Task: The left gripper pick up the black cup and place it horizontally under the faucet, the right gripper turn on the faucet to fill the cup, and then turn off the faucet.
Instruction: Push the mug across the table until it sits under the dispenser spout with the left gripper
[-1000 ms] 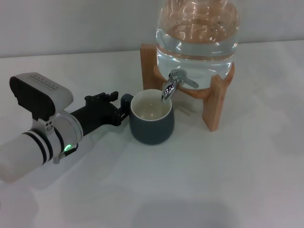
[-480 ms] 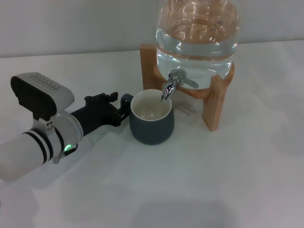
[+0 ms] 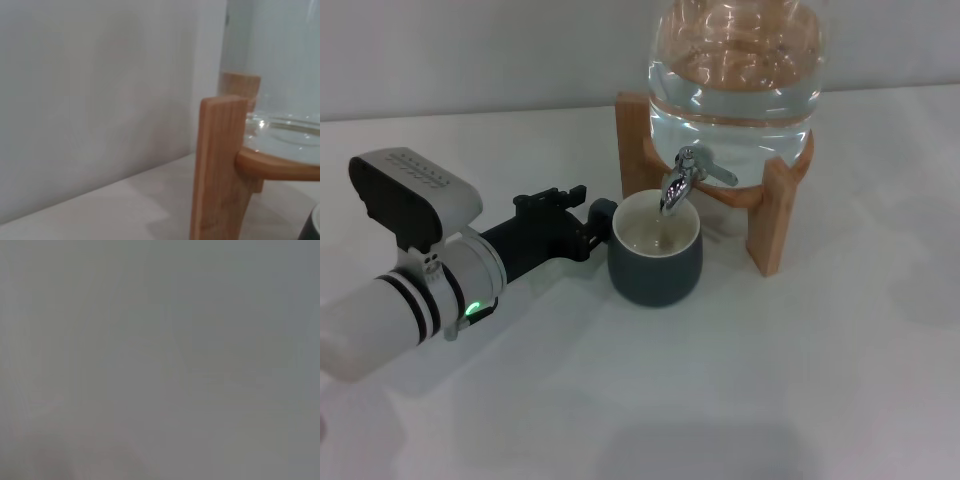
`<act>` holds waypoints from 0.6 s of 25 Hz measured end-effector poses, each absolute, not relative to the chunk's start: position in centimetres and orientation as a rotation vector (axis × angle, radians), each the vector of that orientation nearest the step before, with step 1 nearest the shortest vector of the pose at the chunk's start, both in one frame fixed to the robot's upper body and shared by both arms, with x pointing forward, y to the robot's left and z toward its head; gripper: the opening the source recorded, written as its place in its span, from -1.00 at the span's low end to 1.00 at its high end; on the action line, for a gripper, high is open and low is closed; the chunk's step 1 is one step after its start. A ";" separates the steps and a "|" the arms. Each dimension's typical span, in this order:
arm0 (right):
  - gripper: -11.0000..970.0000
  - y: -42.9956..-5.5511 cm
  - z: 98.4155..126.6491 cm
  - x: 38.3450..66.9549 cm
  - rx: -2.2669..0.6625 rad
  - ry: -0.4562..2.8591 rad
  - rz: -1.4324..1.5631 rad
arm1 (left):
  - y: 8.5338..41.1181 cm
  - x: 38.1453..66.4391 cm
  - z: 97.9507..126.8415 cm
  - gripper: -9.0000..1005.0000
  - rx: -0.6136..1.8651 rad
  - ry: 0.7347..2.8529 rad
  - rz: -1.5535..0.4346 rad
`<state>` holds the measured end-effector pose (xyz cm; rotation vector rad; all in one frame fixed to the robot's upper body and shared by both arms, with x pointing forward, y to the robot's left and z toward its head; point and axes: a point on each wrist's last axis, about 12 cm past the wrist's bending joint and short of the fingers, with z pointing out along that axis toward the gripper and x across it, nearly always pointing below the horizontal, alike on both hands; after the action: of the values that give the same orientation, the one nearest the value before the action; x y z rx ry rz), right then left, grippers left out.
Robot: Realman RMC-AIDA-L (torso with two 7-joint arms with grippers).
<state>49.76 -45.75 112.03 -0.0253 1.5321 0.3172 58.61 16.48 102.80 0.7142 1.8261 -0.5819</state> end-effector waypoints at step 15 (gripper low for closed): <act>0.73 -45.5 112.2 50.3 -0.027 1.527 0.318 | 17.1 58.2 102.2 -0.06 0.729 1.849 -0.562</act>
<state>50.29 -45.53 112.20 -0.0268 1.5270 0.3185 58.23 17.09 102.24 0.7292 1.8485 -0.5625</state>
